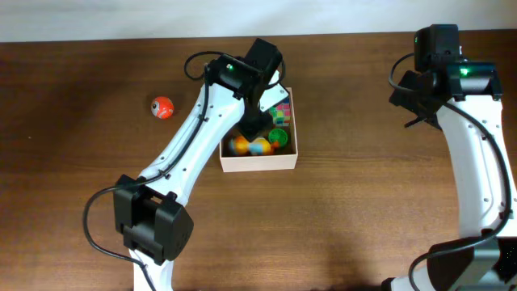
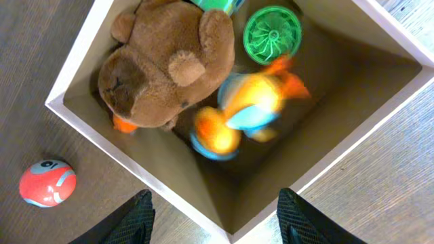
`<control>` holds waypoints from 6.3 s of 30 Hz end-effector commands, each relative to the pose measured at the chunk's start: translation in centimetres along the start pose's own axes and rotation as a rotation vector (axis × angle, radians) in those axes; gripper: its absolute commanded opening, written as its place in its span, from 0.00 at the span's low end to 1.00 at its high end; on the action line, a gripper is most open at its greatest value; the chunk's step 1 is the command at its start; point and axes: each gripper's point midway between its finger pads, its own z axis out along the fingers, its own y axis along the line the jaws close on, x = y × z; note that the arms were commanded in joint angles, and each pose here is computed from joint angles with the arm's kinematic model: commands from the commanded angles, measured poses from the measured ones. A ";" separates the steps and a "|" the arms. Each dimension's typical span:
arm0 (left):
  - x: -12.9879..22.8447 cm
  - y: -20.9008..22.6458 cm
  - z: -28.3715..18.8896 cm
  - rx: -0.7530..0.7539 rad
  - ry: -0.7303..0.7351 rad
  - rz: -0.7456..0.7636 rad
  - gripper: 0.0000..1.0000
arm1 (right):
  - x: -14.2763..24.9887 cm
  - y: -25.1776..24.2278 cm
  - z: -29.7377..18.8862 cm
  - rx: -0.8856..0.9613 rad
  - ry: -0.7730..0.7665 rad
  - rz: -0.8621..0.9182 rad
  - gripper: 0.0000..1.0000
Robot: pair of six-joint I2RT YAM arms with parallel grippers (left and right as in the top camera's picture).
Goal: Pack container
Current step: 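Carry the duck right and lower it into the box, release, then raise the left gripper and move it to the red-orange ball, then lower the left gripper and grasp the red-orange ball, then carry the red ball right and lower it into the box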
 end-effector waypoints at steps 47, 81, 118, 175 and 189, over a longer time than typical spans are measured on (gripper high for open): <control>9.8 22.3 9.8 -0.100 0.012 -1.096 0.83 | 0.0 -0.1 0.3 0.006 0.004 -0.004 0.99; 12.2 24.6 16.0 -0.136 0.054 -1.096 0.79 | 0.0 -0.1 0.3 0.007 0.004 -0.004 0.99; 13.8 21.8 15.7 -0.062 0.177 -1.091 0.32 | 0.0 -0.1 0.3 0.007 0.004 -0.004 0.99; -1.7 0.4 -2.4 0.350 -0.011 -0.361 0.33 | 0.0 -0.1 0.3 0.006 0.004 -0.004 0.99; 3.2 -2.9 2.1 0.269 0.255 -0.281 0.32 | 0.0 -0.1 0.3 0.006 0.004 -0.004 0.99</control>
